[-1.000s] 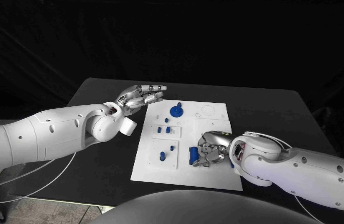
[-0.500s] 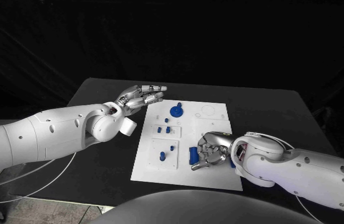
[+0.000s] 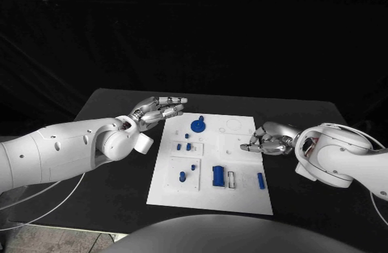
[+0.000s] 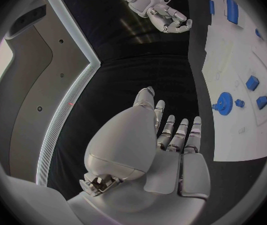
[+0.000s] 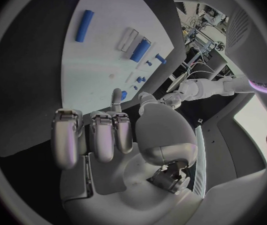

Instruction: Assemble the parts on the task board

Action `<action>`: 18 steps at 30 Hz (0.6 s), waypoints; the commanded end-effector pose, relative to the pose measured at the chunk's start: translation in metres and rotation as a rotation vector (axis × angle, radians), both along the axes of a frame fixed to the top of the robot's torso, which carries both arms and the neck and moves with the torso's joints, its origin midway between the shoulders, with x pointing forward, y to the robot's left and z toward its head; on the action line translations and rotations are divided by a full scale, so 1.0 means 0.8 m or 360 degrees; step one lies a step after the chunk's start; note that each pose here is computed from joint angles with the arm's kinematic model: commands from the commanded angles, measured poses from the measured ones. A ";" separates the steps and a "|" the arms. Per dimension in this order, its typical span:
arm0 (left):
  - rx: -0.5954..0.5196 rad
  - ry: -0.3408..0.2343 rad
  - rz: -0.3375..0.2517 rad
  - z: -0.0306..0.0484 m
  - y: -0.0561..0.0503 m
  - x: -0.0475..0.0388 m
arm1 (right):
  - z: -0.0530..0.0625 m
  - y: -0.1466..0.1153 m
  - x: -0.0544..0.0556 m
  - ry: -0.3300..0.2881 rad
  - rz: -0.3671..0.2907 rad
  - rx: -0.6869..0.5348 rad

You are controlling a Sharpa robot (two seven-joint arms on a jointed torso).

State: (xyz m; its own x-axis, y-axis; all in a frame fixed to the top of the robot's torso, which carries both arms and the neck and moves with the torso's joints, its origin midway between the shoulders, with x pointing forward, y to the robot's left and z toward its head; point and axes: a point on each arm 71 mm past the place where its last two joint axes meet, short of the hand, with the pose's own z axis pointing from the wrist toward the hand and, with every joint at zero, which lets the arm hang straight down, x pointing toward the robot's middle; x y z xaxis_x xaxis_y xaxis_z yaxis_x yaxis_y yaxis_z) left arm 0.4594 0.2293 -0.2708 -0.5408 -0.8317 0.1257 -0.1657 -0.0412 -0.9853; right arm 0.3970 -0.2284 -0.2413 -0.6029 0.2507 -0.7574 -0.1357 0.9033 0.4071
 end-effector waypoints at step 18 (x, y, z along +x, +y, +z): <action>-0.0019 0.0002 -0.0026 0.0002 -0.003 0.000 | -0.042 -0.031 -0.023 0.0205 -0.0015 -0.0516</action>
